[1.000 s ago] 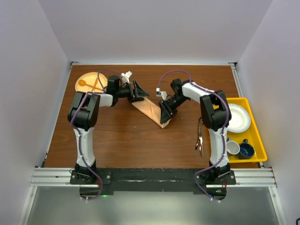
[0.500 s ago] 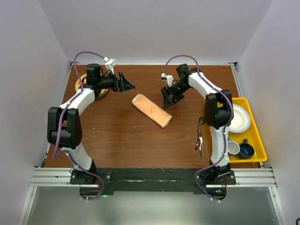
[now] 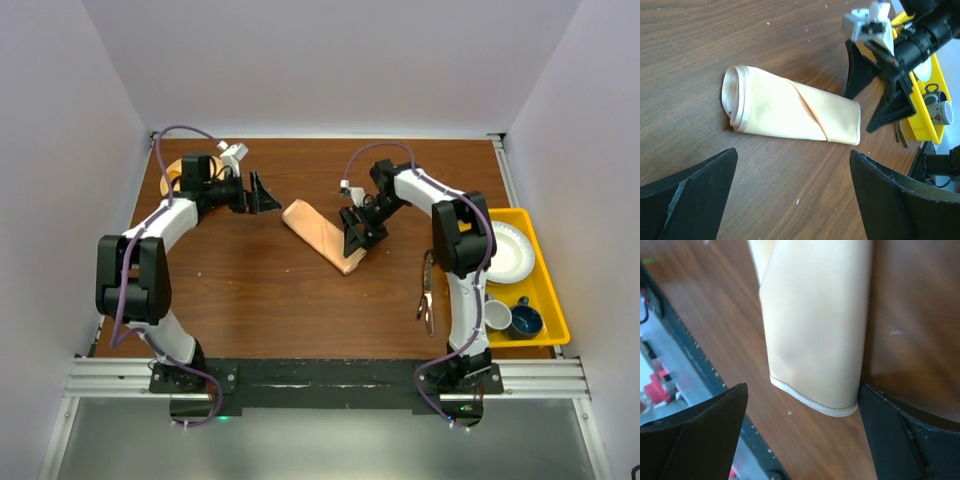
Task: Fold the napkin into a case and place the utensils inside
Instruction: Move the smaller rectangle folded napkin to the center of the board.
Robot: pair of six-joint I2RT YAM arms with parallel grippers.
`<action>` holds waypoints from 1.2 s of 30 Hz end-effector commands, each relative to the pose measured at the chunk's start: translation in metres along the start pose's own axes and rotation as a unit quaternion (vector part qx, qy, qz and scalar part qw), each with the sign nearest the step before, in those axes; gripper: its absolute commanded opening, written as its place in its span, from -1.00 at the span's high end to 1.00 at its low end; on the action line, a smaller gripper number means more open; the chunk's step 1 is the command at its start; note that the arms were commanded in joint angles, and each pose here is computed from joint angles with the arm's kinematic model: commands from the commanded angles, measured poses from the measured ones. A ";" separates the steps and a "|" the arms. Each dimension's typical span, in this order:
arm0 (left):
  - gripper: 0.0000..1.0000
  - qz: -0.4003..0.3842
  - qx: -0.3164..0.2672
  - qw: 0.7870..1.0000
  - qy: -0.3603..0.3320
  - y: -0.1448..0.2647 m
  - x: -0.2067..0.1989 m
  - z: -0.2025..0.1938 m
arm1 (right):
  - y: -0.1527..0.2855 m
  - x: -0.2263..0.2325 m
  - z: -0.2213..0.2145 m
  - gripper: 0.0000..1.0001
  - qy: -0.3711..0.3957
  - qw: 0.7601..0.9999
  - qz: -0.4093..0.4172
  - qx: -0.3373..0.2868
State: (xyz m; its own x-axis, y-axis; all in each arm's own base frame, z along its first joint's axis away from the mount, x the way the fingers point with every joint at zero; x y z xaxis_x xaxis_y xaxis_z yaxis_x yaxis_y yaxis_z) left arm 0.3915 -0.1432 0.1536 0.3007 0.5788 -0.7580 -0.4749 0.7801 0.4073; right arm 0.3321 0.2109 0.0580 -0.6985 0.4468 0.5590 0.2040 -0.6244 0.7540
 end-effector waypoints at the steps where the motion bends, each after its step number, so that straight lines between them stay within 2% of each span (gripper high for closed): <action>1: -1.00 0.003 -0.015 1.000 -0.027 0.014 -0.003 0.004 | -0.023 0.039 -0.006 -0.91 0.017 0.999 0.029 0.017; 9: -1.00 0.012 -0.013 0.999 -0.026 0.027 0.006 -0.011 | -0.065 0.089 -0.009 -0.93 0.027 0.998 0.058 0.025; 14: -1.00 0.018 -0.013 0.999 -0.032 0.037 0.013 -0.015 | -0.062 0.098 -0.008 -0.96 0.052 0.997 0.040 0.028; 16: -1.00 0.020 -0.015 0.999 -0.044 0.039 0.011 -0.012 | -0.043 0.097 -0.013 -0.97 0.065 0.997 0.016 0.039; 19: -1.00 0.024 -0.033 0.996 -0.078 0.042 0.005 0.002 | 0.015 0.090 -0.010 -0.96 0.101 0.994 -0.049 0.017; 20: -1.00 0.029 -0.041 0.995 -0.089 0.044 0.004 0.006 | 0.049 0.093 -0.003 -0.97 0.121 0.989 -0.084 -0.021; 22: -1.00 0.032 -0.060 0.992 -0.110 0.048 -0.001 0.018 | 0.085 0.089 0.000 -0.96 0.133 0.978 -0.149 -0.051; 23: -1.00 0.038 -0.071 0.989 -0.121 0.050 -0.003 0.023 | 0.116 0.101 0.002 -0.96 0.141 0.967 -0.189 -0.093; 26: -1.00 0.048 -0.100 0.984 -0.140 0.056 -0.009 0.034 | 0.147 0.105 -0.008 -0.96 0.103 0.946 -0.278 -0.130; 28: -1.00 0.051 -0.109 0.982 -0.144 0.058 -0.009 0.034 | 0.163 0.111 -0.027 -0.84 0.071 0.932 -0.324 -0.148; 30: -1.00 0.053 -0.110 0.983 -0.135 0.060 -0.009 0.028 | 0.165 0.116 -0.049 -0.72 0.028 0.926 -0.342 -0.155; 32: -1.00 0.053 -0.111 0.983 -0.133 0.062 -0.010 0.024 | 0.158 0.110 -0.079 -0.59 -0.045 0.920 -0.366 -0.133; 36: -1.00 0.054 -0.100 0.985 -0.128 0.063 -0.008 0.010 | 0.155 0.107 -0.110 -0.53 -0.117 0.914 -0.369 -0.125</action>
State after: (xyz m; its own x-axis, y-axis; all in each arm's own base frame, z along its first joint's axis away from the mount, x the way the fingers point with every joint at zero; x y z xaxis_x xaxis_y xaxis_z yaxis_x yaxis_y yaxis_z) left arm 0.3724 -0.0996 0.1875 0.4116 0.7087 -0.5730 -0.6455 0.6706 0.3657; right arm 0.2289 0.1210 0.2363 -0.6096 0.7926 -0.0120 -0.5205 -0.3889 0.7601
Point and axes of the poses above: each gripper's point midway between its finger pads, its own y axis back along the fingers, its own x axis along the line the jaws close on, z = x × y, the point moved 2 cm from there along y, back along the fingers, and after that the axes turned 14 degrees about y, right-handed, at the moved point
